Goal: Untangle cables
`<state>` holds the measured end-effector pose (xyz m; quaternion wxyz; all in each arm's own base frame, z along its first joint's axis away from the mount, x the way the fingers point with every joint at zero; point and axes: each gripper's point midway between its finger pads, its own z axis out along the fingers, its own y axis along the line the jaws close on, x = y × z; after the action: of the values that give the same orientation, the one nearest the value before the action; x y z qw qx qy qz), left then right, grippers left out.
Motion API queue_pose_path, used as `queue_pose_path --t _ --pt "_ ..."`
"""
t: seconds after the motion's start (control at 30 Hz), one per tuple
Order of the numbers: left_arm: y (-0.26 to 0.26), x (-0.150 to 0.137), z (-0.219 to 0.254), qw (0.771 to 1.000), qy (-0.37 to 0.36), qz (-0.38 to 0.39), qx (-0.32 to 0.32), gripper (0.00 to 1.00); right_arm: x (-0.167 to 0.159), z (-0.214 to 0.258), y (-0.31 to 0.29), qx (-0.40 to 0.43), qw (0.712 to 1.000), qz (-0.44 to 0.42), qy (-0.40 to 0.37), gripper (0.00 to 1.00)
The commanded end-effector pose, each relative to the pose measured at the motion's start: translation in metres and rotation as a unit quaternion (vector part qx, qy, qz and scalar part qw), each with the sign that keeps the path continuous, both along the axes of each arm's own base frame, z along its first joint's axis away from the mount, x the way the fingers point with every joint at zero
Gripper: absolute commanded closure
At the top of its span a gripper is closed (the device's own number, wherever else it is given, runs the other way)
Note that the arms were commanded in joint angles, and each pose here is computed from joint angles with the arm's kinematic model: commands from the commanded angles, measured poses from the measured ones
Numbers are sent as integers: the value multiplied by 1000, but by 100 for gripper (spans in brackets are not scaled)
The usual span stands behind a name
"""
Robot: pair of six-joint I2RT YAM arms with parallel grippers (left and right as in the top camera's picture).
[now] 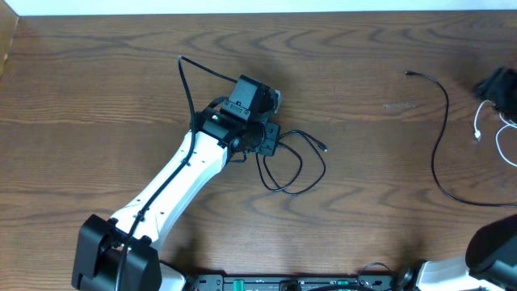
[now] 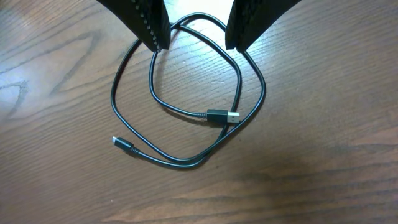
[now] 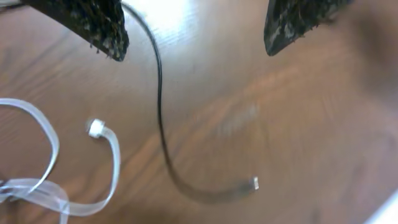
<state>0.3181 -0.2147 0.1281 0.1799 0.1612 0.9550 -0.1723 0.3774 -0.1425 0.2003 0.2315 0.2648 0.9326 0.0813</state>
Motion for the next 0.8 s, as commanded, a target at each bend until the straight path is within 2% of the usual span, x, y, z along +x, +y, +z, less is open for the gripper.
queue_pose_path --t 0.0,0.33,0.57,0.77 --pt "3 0 -3 1000 3 2 6 65 -5 -33 8 -30 996 35 77 36" --pt "3 0 -3 1000 3 2 6 66 -22 -116 17 -23 971 24 237 35" --pt "3 0 -3 1000 3 2 6 65 -28 -162 19 0 955 26 294 35" --pt "3 0 -3 1000 3 2 6 65 -22 -182 13 -5 953 0 302 40"
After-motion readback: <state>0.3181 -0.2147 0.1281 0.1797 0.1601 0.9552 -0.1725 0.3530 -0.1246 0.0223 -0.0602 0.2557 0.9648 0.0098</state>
